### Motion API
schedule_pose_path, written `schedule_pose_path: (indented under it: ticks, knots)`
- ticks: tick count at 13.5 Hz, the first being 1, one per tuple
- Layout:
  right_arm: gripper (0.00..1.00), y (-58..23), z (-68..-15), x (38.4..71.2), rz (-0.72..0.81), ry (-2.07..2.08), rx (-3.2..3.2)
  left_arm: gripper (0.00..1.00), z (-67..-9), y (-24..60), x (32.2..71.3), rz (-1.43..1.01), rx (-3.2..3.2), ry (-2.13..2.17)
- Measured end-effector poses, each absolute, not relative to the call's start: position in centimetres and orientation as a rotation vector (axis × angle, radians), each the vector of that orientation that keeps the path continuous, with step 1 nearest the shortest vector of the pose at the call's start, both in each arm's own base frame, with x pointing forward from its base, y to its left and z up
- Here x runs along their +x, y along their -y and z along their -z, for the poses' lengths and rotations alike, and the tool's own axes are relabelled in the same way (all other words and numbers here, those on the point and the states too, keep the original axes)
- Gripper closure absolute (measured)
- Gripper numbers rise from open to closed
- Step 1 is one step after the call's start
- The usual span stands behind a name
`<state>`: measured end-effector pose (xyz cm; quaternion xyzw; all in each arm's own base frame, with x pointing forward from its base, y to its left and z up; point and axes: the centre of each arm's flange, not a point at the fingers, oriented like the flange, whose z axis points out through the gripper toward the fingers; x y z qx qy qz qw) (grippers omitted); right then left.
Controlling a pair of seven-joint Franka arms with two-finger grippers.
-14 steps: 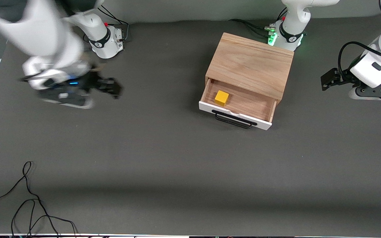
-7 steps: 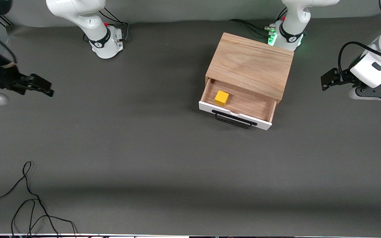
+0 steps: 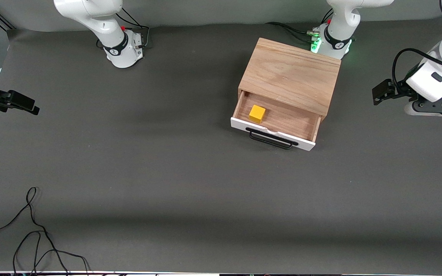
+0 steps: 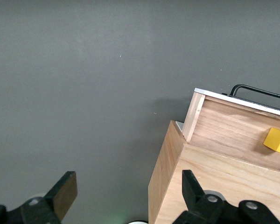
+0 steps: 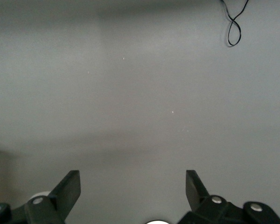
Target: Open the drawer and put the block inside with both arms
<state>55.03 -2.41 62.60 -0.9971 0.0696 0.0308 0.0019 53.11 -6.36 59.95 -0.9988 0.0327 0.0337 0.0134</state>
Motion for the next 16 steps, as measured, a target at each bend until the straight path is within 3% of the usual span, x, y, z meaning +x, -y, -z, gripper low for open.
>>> schedule_pose_path:
  ticks: [16]
  knots:
    - [0.0,3.4,-61.9,55.1,-0.112,-0.073,-3.131,0.0,-59.9,6.2,53.1,-0.105,-3.112,-0.096]
